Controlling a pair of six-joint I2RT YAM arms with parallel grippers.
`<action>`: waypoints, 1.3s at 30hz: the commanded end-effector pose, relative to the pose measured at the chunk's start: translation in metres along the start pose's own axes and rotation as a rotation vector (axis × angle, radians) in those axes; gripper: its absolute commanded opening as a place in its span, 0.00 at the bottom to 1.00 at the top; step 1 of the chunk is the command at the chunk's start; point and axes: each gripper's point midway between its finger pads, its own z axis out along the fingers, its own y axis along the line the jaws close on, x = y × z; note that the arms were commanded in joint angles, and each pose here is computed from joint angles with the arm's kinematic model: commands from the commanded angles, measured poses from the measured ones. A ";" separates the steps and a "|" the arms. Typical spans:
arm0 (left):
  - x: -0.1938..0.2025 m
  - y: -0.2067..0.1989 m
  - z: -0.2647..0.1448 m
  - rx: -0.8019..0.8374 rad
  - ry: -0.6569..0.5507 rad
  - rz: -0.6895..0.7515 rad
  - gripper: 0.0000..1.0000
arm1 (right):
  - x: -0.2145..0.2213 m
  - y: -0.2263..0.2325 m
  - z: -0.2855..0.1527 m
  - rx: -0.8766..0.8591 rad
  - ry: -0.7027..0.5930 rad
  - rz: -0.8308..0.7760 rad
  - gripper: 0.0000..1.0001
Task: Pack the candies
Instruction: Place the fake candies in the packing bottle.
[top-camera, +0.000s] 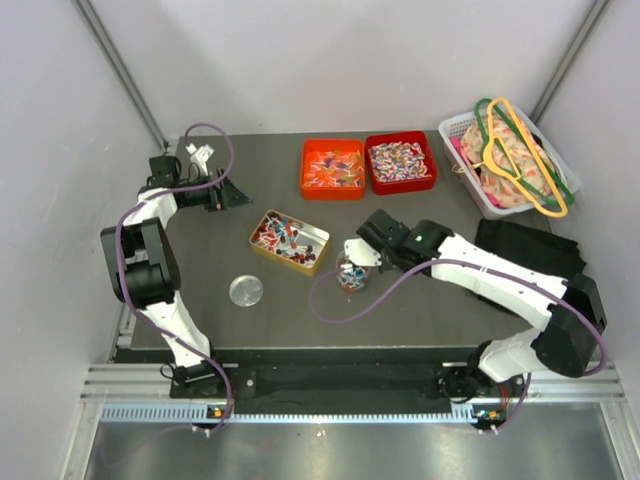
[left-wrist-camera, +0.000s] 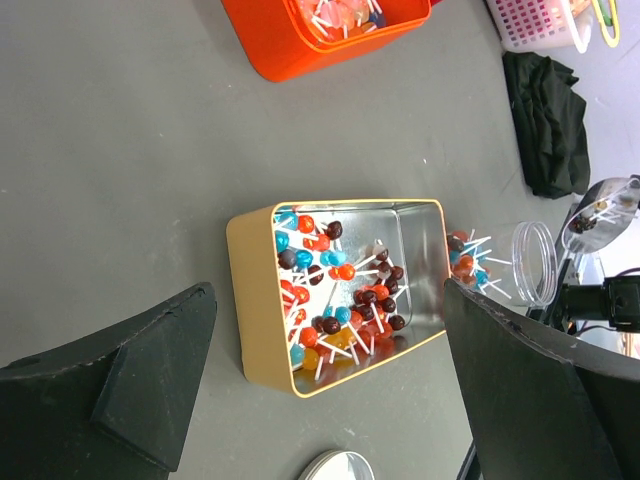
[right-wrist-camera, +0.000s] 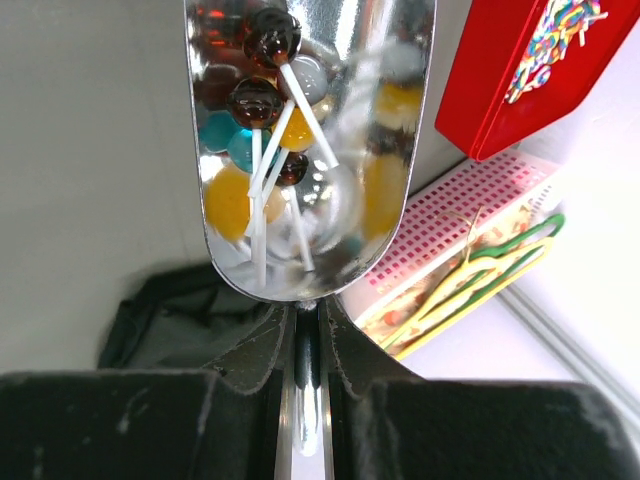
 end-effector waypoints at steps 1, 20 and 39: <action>-0.021 -0.018 -0.010 0.007 -0.033 0.097 0.99 | -0.002 0.005 -0.002 0.011 0.041 -0.076 0.00; -0.014 -0.014 -0.006 0.022 -0.028 0.085 0.99 | -0.010 -0.003 -0.005 0.044 0.168 -0.242 0.00; -0.020 -0.022 -0.007 0.045 -0.043 0.095 0.99 | -0.026 -0.031 -0.027 0.126 0.177 -0.287 0.00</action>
